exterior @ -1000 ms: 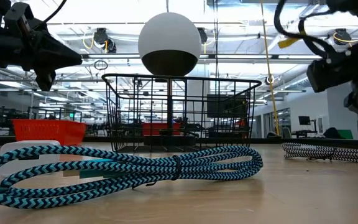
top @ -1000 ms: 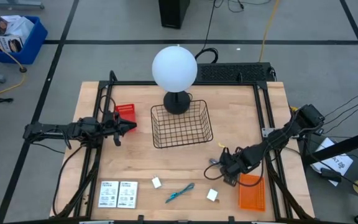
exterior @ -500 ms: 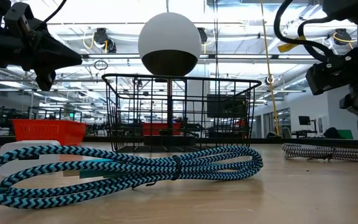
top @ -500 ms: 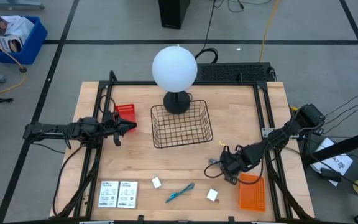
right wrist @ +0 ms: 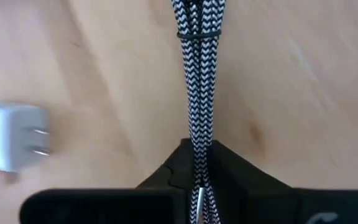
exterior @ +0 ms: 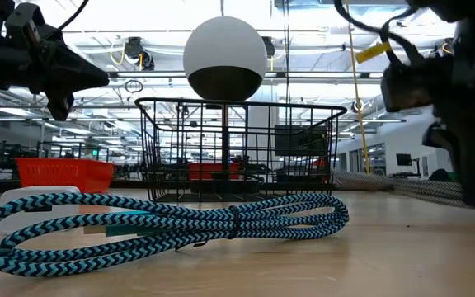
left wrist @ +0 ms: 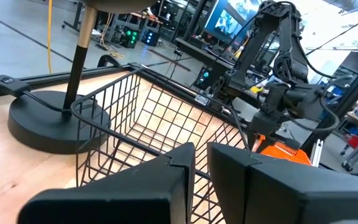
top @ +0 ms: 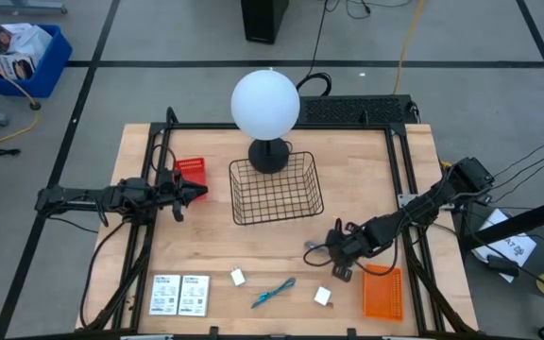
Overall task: Pick and place items into bin
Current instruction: Put the gray charger cable into the red bin
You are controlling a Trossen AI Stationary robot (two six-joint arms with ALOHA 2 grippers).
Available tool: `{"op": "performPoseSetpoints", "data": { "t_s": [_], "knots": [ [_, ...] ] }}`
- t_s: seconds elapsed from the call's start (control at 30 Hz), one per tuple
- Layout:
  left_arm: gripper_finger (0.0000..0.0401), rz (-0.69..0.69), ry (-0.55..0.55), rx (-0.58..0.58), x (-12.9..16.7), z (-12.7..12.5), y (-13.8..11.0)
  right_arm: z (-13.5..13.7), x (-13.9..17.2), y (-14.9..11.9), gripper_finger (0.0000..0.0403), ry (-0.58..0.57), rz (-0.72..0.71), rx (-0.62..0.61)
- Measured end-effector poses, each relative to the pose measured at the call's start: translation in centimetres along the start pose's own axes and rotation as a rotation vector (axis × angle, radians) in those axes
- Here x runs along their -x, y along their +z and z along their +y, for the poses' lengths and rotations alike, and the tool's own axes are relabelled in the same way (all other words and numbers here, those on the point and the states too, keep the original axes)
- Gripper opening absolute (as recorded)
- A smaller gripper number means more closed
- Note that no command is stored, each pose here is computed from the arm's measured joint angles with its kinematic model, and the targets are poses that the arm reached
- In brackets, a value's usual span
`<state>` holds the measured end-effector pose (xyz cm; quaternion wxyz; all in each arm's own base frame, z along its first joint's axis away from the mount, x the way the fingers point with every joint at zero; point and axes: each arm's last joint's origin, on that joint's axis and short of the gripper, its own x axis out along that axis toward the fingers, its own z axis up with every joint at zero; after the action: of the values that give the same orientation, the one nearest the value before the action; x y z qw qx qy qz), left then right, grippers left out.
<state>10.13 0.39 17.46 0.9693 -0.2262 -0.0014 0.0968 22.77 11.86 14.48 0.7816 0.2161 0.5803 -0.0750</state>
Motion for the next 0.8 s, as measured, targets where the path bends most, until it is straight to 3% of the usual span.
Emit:
{"op": "performPoseSetpoints", "data": {
  "t_s": [0.17, 0.37, 0.6, 0.8],
  "knots": [
    [0.0060, 0.001, -0.054, 0.030, 0.0, -0.2, 0.1, 1.0, 0.1, 0.8, 0.0016, 0.102, -0.082, 0.048],
    [0.0124, -0.020, -0.257, 0.021, 0.2, -1.2, 0.8, 2.0, 0.4, 1.7, 0.0019, 0.195, -0.198, 0.080],
    [0.0211, -0.084, -0.327, 0.029, 0.2, -1.9, 1.5, 3.3, 1.4, 3.9, 0.0018, 0.330, -0.439, 0.189],
    [0.0245, -0.122, -0.351, 0.006, -0.1, -2.3, 1.8, 3.6, 2.8, 6.2, 0.0018, 0.378, -0.688, 0.280]
  ]
}}
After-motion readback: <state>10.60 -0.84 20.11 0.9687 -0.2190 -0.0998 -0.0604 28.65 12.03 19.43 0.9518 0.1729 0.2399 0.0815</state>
